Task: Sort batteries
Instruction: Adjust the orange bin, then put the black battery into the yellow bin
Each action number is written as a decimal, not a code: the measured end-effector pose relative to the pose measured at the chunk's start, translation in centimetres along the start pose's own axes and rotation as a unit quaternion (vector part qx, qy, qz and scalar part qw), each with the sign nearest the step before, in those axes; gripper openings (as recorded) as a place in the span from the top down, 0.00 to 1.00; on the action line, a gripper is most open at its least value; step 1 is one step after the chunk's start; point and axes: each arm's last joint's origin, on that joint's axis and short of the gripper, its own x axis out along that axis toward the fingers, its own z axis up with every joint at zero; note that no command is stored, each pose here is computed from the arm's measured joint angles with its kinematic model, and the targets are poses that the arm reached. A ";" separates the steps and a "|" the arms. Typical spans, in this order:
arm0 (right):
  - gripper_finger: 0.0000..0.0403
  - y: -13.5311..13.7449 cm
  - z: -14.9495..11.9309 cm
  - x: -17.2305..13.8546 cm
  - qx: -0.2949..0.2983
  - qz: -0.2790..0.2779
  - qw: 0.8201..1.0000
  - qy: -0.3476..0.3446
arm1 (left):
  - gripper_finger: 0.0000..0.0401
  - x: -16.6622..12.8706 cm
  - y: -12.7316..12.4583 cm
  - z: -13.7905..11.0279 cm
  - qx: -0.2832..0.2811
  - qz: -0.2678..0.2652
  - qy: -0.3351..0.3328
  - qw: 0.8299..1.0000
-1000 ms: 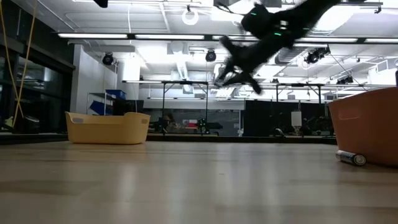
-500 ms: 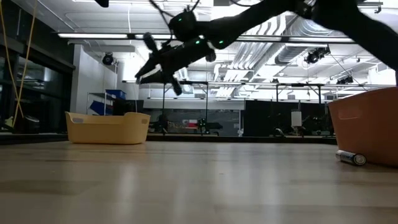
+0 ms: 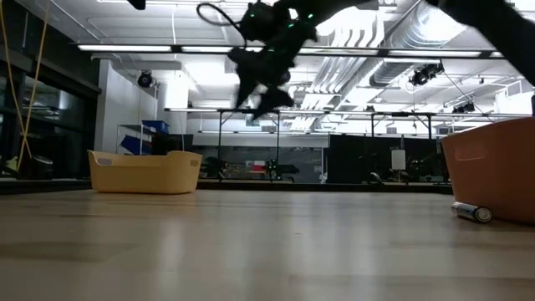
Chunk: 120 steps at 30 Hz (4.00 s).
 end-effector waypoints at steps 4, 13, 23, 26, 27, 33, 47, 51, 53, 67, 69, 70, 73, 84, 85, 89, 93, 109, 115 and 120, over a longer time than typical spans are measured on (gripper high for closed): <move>0.41 1.1 -7.0 -1.8 -0.013 -0.040 0.992 0.122 | 0.38 0.0 0.0 0.0 -0.003 -0.005 0.003 1.000; 0.41 3.3 -22.2 -9.2 0.238 0.028 0.950 0.199 | 0.38 0.0 -0.1 -0.1 -0.003 -0.020 0.012 1.000; 0.44 10.2 -26.1 -8.5 0.106 0.149 0.950 0.254 | 0.38 0.0 -0.1 -0.1 0.002 -0.019 0.012 1.000; 0.46 12.4 -28.1 -9.9 0.031 0.156 0.938 0.306 | 0.38 0.0 -0.1 -0.1 0.002 -0.019 0.012 1.000; 0.47 12.9 -29.0 -10.3 0.015 0.153 0.934 0.323 | 0.38 0.0 -0.1 -0.1 0.003 -0.019 0.012 1.000; 0.67 13.7 -35.6 -9.3 -0.006 0.067 0.911 0.407 | 0.38 0.0 -0.1 -0.1 0.003 -0.019 0.012 1.000; 0.99 10.0 -36.6 -4.5 0.009 -0.143 0.926 0.350 | 0.38 0.0 -0.1 0.0 0.009 -0.016 0.009 1.000; 0.99 8.2 -34.6 -3.8 -0.018 -0.170 0.926 0.336 | 0.38 0.0 -0.1 0.0 0.009 -0.016 0.009 1.000; 1.00 7.3 -33.3 -3.4 -0.023 -0.175 0.928 0.329 | 0.38 0.0 -0.1 0.0 0.009 -0.014 0.009 1.000; 0.99 8.4 -29.4 -6.4 0.207 -0.042 0.949 0.233 | 0.38 0.1 0.2 0.1 0.024 -0.007 0.003 1.000; 0.96 9.6 -29.1 -6.0 0.264 -0.013 0.945 0.193 | 0.38 0.1 0.3 0.2 0.034 -0.008 0.003 0.999; 0.94 10.0 -29.1 -5.6 0.290 -0.009 0.941 0.176 | 0.38 0.1 0.5 0.2 0.044 -0.007 0.004 0.999; 0.85 10.3 -29.3 -3.9 0.361 -0.028 0.919 0.156 | 0.38 0.2 1.0 0.2 0.069 0.007 0.014 0.998; 0.58 12.4 -27.7 0.8 0.422 -0.133 0.879 0.179 | 0.38 1.2 3.1 -2.6 0.077 0.017 0.145 0.986; 0.58 12.5 -27.6 1.3 0.420 -0.147 0.876 0.186 | 0.38 1.2 3.2 -2.7 0.078 0.016 0.147 0.986; 0.58 13.0 -27.5 3.4 0.409 -0.203 0.864 0.213 | 0.38 1.2 3.2 -2.7 0.078 0.015 0.148 0.986; 0.59 12.9 -27.3 4.9 0.405 -0.243 0.852 0.226 | 0.38 1.2 3.2 -2.7 0.078 0.014 0.147 0.986; 0.92 11.4 -12.0 3.3 0.163 -0.038 0.985 -0.036 | 0.38 1.4 2.8 -2.2 0.047 0.003 0.120 0.992; 0.92 5.2 -3.1 3.8 0.145 0.020 0.970 -0.196 | 0.38 1.4 2.4 -2.1 -0.018 -0.030 0.129 0.991; 0.92 2.4 0.1 5.9 0.137 0.079 0.960 -0.230 | 0.38 1.3 2.1 -2.1 -0.049 -0.068 0.155 0.984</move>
